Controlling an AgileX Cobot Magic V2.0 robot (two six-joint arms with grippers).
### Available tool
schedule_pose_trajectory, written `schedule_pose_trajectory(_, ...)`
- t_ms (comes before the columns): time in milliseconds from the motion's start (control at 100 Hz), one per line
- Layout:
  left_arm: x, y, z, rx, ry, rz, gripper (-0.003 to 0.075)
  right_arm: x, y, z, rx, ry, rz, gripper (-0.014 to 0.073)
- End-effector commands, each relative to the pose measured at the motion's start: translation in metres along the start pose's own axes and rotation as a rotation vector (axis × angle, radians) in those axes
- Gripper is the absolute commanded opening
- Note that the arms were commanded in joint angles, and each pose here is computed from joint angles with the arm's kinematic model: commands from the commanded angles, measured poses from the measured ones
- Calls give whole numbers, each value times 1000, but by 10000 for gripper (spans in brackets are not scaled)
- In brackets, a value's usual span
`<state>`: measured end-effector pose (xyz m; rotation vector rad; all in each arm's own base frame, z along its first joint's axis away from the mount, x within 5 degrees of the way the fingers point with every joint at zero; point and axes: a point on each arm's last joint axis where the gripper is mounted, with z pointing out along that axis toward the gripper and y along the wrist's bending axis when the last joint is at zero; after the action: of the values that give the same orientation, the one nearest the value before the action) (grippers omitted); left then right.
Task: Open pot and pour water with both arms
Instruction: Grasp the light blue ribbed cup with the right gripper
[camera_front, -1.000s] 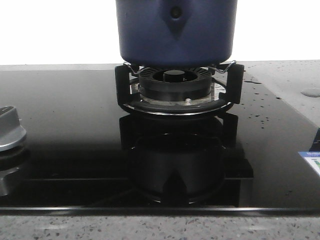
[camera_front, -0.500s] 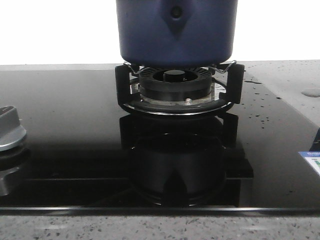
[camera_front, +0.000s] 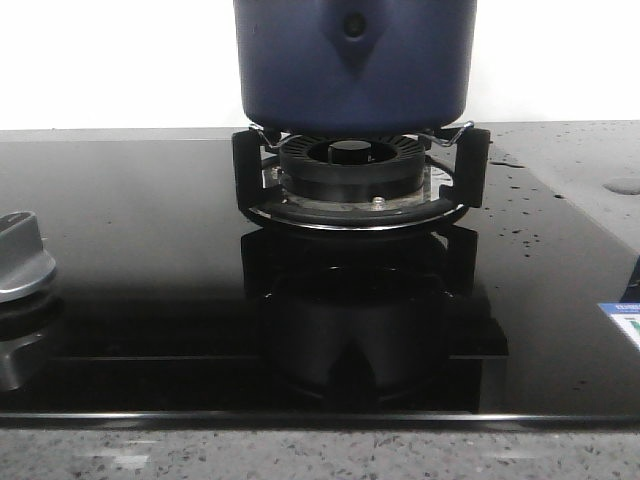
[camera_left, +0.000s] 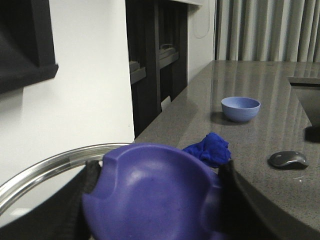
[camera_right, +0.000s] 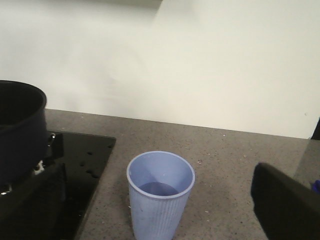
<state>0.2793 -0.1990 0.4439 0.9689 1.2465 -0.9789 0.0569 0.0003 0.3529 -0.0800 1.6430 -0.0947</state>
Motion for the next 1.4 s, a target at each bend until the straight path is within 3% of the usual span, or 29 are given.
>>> schedule_pose_trajectory(0, -45, -23, -16, 21, -118, 17, 221, 1, -2, 14, 30, -80, -11, 657)
schedule_pose_trajectory(290, -58, -39, -37, -40, -76, 47, 221, 34, -1, 56, 44, -80, 14, 657)
schedule_pose_trajectory(610, -42, -36, -59, -110, -39, 13, 221, 47, -3, 99, 57, -14, 64, 657)
schedule_pose_trajectory(1390, -42, -37, -62, -114, -61, -13, 221, 84, -8, 155, 134, -31, 193, 657)
